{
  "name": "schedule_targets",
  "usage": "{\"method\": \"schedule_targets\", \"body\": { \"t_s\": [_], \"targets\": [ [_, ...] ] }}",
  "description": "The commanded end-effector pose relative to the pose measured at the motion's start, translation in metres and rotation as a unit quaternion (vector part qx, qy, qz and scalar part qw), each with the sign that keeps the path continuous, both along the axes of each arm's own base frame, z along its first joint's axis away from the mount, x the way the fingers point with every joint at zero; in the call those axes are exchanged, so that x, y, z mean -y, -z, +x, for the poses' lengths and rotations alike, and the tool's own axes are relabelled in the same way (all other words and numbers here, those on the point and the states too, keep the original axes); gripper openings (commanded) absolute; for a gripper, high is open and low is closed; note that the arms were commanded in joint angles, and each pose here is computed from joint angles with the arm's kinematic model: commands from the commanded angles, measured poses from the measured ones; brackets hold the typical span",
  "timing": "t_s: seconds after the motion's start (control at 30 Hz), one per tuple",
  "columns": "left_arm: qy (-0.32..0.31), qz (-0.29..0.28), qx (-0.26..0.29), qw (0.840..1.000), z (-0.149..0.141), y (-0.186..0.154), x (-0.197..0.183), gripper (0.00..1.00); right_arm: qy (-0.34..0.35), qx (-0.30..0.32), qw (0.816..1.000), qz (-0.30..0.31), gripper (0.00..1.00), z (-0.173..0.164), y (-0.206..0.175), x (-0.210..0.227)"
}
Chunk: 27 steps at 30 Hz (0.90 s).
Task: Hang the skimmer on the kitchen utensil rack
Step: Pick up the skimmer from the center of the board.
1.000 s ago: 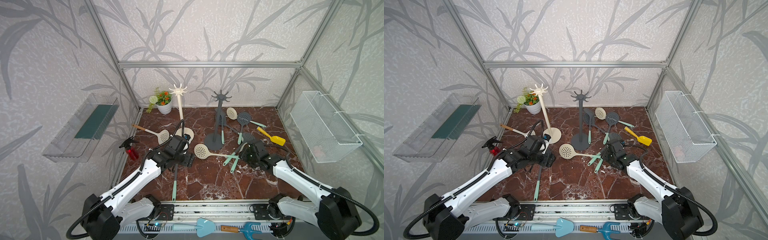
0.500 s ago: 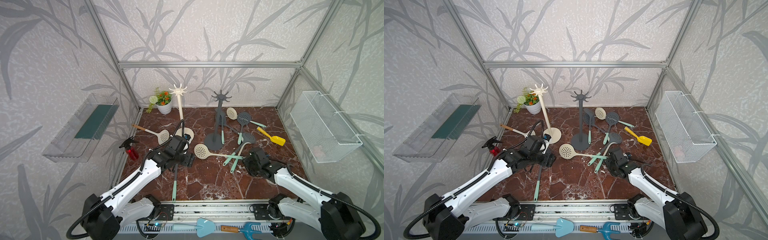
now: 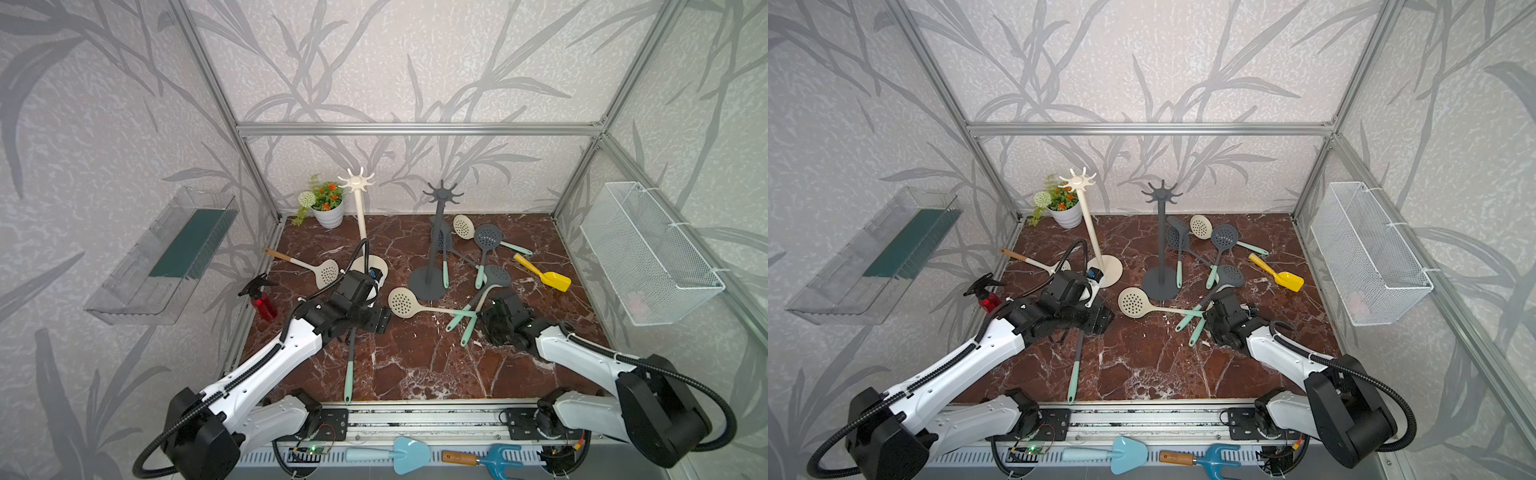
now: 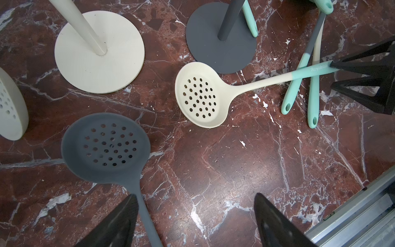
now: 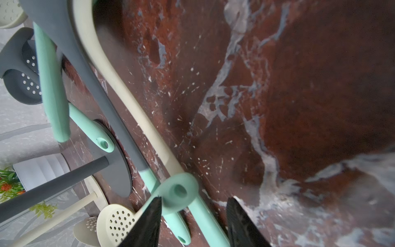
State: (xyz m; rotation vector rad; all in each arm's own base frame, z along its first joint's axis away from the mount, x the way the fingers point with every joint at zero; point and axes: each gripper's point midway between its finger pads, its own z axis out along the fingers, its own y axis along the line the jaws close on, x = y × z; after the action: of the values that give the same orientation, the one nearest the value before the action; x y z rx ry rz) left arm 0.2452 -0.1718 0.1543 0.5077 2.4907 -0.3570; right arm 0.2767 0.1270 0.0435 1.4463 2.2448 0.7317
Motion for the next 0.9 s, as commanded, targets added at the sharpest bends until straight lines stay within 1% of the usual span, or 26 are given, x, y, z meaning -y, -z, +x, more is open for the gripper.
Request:
{"method": "schedule_targets", "body": {
  "t_s": [0.0,0.13,0.27,0.37,0.43,0.6,0.7,0.87],
  "targets": [
    [0.004,-0.002,-0.004,1.0,-0.002,0.003,0.002,0.84,0.026,0.026,0.999,0.003,0.5,0.018,-0.013,0.003],
    [0.007,-0.003,-0.006,1.0,-0.002,0.005,0.004,0.84,0.043,0.022,0.999,0.001,0.48,0.022,-0.01,0.01],
    [0.009,-0.003,-0.004,1.0,-0.002,0.005,0.003,0.83,0.066,0.022,0.997,0.014,0.43,0.026,-0.006,0.014],
    [0.017,-0.008,0.008,1.0,-0.003,0.0,0.004,0.83,0.071,0.029,0.997,0.017,0.34,0.031,-0.007,0.016],
    [0.022,-0.014,0.017,1.0,-0.003,-0.004,0.005,0.83,0.071,0.033,0.997,0.014,0.31,0.031,-0.009,0.017],
    [0.026,-0.022,0.029,0.999,-0.003,-0.008,0.007,0.83,0.06,0.053,0.997,-0.007,0.21,0.034,-0.024,0.021],
    [0.029,-0.028,0.031,0.999,-0.004,-0.01,0.009,0.83,0.055,0.069,0.996,-0.022,0.13,0.035,-0.036,0.025],
    [0.028,-0.025,0.039,0.999,-0.003,-0.013,0.006,0.83,0.032,0.089,0.994,-0.053,0.09,0.035,-0.057,0.028]
  ]
}}
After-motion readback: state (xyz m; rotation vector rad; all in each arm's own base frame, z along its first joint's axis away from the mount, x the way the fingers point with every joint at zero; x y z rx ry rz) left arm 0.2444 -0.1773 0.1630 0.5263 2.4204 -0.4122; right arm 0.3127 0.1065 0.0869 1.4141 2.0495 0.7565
